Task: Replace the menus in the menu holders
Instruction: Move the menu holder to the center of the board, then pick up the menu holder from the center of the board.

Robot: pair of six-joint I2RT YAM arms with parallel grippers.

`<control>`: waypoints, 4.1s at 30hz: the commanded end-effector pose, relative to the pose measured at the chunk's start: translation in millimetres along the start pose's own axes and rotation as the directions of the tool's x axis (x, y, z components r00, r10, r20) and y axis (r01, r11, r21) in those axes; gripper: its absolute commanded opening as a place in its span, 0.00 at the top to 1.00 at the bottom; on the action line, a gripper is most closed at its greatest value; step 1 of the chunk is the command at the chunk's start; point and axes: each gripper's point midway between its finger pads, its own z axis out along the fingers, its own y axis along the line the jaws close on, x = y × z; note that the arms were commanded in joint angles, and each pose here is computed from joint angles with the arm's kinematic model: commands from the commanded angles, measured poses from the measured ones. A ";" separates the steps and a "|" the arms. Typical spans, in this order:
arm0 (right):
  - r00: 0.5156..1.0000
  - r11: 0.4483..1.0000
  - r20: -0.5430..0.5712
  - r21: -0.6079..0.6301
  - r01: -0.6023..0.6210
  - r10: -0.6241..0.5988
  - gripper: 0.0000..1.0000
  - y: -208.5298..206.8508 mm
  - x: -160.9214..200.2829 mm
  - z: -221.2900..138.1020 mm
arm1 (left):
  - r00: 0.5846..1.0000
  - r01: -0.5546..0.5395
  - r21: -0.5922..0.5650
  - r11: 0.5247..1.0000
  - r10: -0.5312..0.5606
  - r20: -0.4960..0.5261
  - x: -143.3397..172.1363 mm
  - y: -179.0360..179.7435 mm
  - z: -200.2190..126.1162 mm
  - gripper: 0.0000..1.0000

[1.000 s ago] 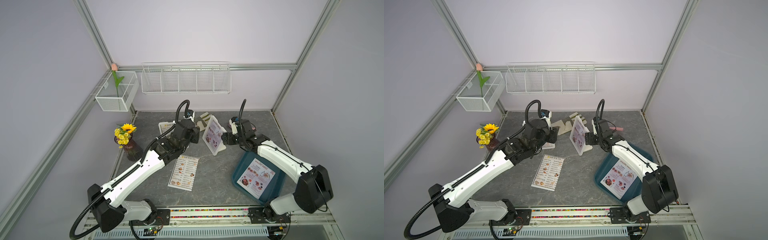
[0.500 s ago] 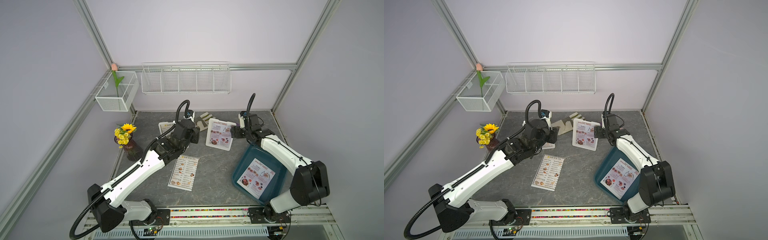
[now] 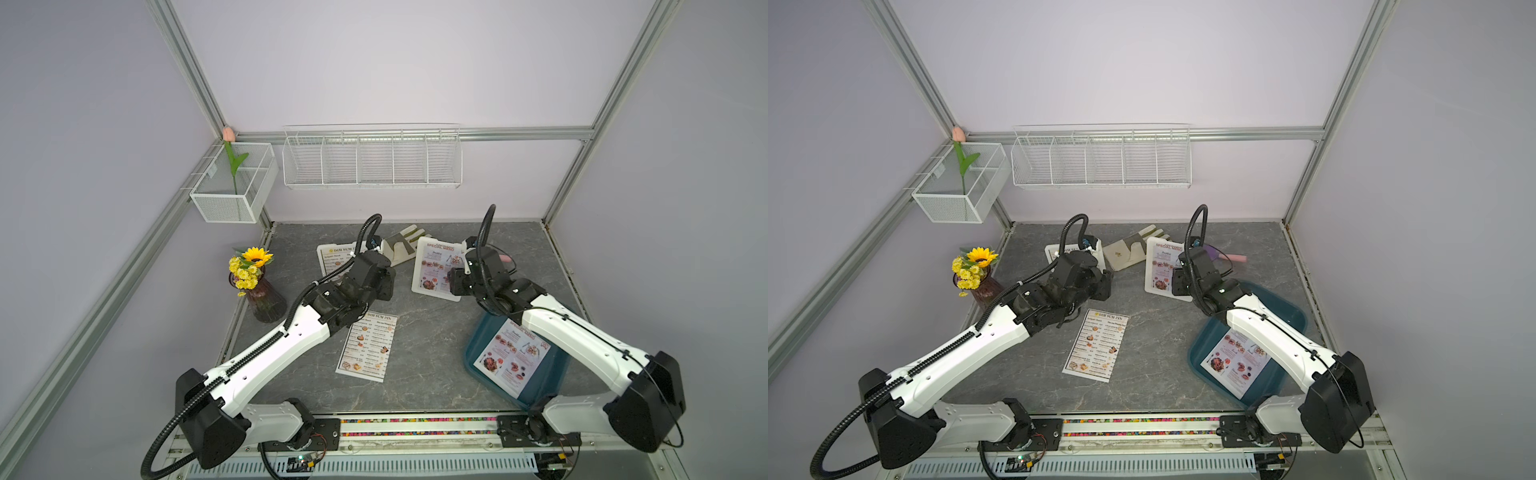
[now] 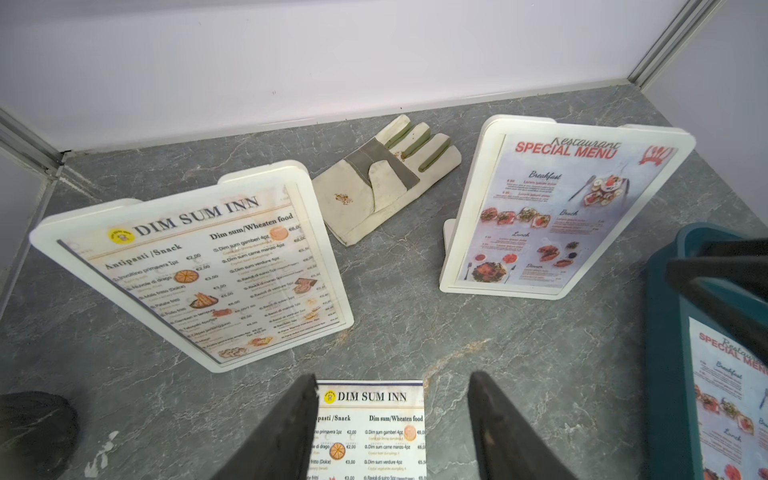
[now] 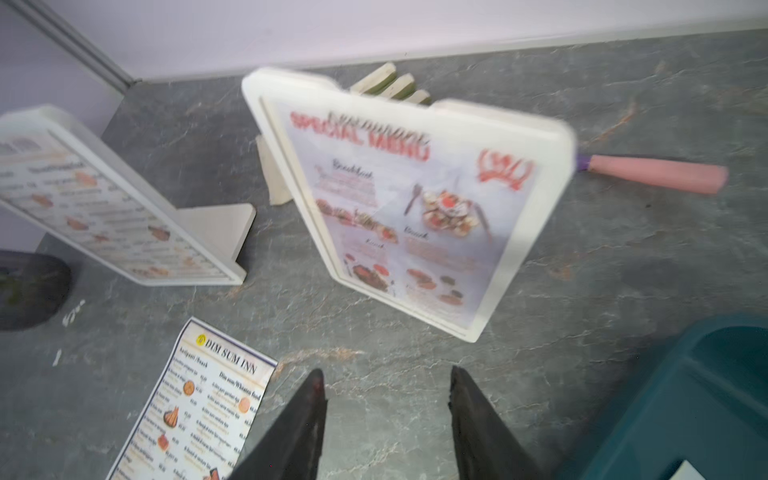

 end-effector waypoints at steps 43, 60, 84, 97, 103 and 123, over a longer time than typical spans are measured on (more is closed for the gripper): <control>1.000 0.966 0.007 0.256 -0.024 0.023 0.67 -45.7 11.6 168.2 | 1.000 0.018 -0.071 0.997 -0.017 0.017 -3.6 16.3 -3.7 0.40; 0.976 0.948 0.062 -0.230 0.220 -0.211 0.33 75.3 8.1 93.9 | 0.996 0.093 -0.161 0.983 -0.091 0.019 -13.2 65.0 -33.4 0.39; 0.939 0.646 0.099 -0.702 0.300 -0.329 0.20 217.8 14.7 156.8 | 0.966 0.250 -0.224 0.942 -0.259 -0.012 14.7 130.7 -52.1 0.36; 0.952 0.603 0.151 -0.744 0.288 -0.267 0.68 222.9 12.7 143.3 | 0.968 0.244 -0.230 0.942 -0.253 -0.008 14.7 132.1 -52.2 0.36; 0.951 0.595 0.185 -0.746 0.299 -0.246 0.79 221.4 10.4 135.4 | 0.967 0.246 -0.226 0.943 -0.254 -0.009 15.4 131.3 -51.4 0.36; 0.909 0.711 0.260 -0.566 0.417 -0.326 0.90 147.3 11.2 35.2 | 0.965 0.262 -0.189 0.946 -0.262 0.026 7.5 126.4 -50.6 0.36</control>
